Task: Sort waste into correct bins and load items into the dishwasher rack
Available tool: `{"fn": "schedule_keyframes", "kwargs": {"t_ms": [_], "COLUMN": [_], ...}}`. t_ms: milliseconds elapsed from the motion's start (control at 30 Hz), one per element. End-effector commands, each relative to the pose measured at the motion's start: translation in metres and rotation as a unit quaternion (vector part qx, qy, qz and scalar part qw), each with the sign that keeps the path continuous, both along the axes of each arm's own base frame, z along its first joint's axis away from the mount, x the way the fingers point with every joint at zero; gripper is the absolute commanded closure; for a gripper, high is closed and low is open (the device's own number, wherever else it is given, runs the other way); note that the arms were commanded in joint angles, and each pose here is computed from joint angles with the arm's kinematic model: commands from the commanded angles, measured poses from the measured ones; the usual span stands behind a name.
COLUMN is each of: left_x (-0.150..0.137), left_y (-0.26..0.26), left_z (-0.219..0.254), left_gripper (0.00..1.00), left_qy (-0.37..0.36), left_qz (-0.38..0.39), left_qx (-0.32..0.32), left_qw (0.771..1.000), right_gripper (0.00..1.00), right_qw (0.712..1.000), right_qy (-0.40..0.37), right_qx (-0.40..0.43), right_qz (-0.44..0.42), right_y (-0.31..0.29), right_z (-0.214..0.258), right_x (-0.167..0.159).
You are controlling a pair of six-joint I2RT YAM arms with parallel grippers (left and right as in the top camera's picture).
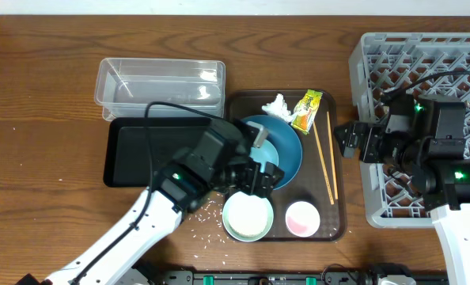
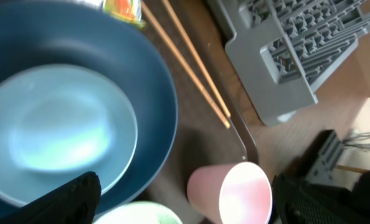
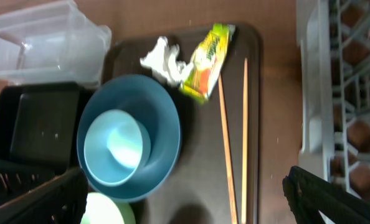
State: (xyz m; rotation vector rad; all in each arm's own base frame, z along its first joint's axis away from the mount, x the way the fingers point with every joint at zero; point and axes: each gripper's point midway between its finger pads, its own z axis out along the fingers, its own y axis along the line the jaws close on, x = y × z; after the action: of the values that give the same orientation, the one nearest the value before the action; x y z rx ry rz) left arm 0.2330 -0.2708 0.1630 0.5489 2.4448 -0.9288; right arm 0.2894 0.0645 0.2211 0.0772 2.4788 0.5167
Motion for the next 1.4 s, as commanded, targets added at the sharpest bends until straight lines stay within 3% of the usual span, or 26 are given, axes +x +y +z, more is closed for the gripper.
{"fn": "schedule_keyframes", "kwargs": {"t_ms": [0,133,333,533,700,867,1000,1267,1367], "left_x": [0.009,-0.016,-0.051,-0.069,-0.07,-0.067,-0.064,-0.036,-0.023], "left_y": [-0.006,-0.025,-0.021,-0.039,-0.046,-0.053,-0.056,-0.042,-0.025], "left_z": [0.011,0.007,-0.044,-0.067,-0.09,-0.1,-0.087,0.011,0.037], "left_gripper": [0.1,0.1,0.12,0.36,0.44,0.66,0.93,0.94,0.94], "left_qy": [-0.058,-0.056,-0.035,-0.027,-0.019,-0.018,-0.023,-0.041,-0.008], "left_qz": [0.009,-0.033,-0.059,-0.097,-0.105,-0.105,-0.103,-0.047,-0.029], "left_qx": [0.016,0.022,0.144,0.164,0.182,0.183,0.175,0.104,0.047], "left_qw": [0.998,0.998,0.987,0.981,0.977,0.977,0.979,0.993,0.998], "right_gripper": [0.01,0.01,0.01,0.01,0.01,0.01,0.01,0.01,0.03], "right_qw": [1.0,1.0,1.0,1.0,0.999,0.999,0.999,0.999,0.998], "right_qy": [0.009,0.012,0.01,0.017,0.029,0.038,0.044,0.047,0.026], "right_qx": [0.009,0.009,0.009,0.008,0.008,0.008,0.007,0.005,0.024], "right_qz": [-0.01,-0.01,-0.01,-0.011,-0.011,-0.011,-0.011,-0.005,0.055], "right_y": [-0.001,-0.001,-0.001,0.0,0.0,0.0,-0.001,0.0,0.016], "right_z": [0.003,0.002,0.002,-0.001,-0.007,-0.011,-0.013,-0.014,-0.007], "right_x": [-0.003,-0.003,-0.001,0.0,0.0,0.0,-0.002,-0.004,-0.006]}}
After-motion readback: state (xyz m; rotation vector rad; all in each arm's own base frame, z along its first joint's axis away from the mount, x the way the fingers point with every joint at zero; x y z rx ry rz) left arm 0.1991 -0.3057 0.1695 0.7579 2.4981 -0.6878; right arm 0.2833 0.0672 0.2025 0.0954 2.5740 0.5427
